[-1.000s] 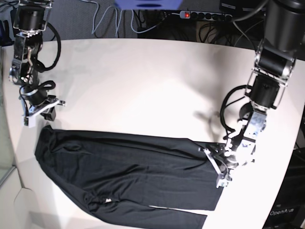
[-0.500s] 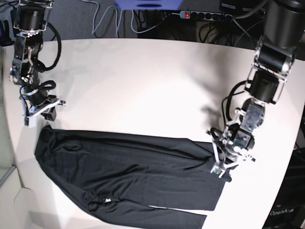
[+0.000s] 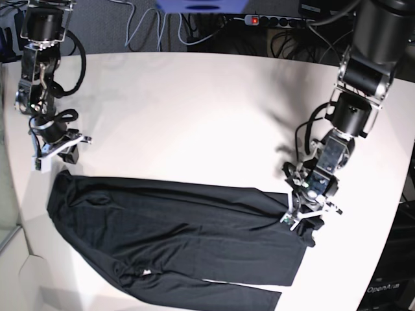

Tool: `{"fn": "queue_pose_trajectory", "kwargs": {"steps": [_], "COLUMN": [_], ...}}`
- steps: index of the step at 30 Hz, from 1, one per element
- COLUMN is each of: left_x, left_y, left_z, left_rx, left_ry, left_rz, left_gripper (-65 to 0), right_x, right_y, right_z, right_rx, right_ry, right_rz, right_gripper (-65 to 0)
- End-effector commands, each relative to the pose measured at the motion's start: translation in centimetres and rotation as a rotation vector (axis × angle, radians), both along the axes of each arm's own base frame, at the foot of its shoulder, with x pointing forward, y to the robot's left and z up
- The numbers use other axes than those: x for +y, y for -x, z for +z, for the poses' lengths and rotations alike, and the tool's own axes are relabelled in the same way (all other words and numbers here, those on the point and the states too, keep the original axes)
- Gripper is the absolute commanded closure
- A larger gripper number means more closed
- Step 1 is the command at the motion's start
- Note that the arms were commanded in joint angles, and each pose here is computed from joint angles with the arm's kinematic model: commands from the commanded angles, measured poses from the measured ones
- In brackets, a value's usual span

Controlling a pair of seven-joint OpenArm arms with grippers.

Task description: Fold the T-shirt properly

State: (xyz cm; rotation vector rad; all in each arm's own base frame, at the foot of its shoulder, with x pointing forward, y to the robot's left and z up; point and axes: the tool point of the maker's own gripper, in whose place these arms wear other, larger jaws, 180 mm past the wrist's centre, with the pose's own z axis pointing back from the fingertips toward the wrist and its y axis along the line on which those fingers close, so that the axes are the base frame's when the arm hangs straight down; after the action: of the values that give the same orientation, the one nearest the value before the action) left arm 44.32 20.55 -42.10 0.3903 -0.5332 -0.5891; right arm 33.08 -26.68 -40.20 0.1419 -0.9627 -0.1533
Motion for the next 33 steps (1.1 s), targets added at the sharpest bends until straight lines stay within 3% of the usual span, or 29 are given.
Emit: {"fn": "queue_pose_trajectory", "kwargs": {"steps": [1, 33], "left_x": [0.2, 0.0], "left_y": [-1.8, -3.4], "left_z": [2.1, 3.7], "left_rx": [-0.056, -0.106], "left_ry": [-0.002, 0.008], "left_rz": [0.001, -0.003], "left_gripper": [0.0, 0.0], "right_x": [-0.6, -0.6], "right_y": [-1.1, -1.0], "right_z": [1.8, 1.8], "right_rx": [-0.061, -0.059], "right_ry": [0.015, 0.015], "right_rz": [0.003, 0.002], "right_gripper": [-2.5, -2.5]}}
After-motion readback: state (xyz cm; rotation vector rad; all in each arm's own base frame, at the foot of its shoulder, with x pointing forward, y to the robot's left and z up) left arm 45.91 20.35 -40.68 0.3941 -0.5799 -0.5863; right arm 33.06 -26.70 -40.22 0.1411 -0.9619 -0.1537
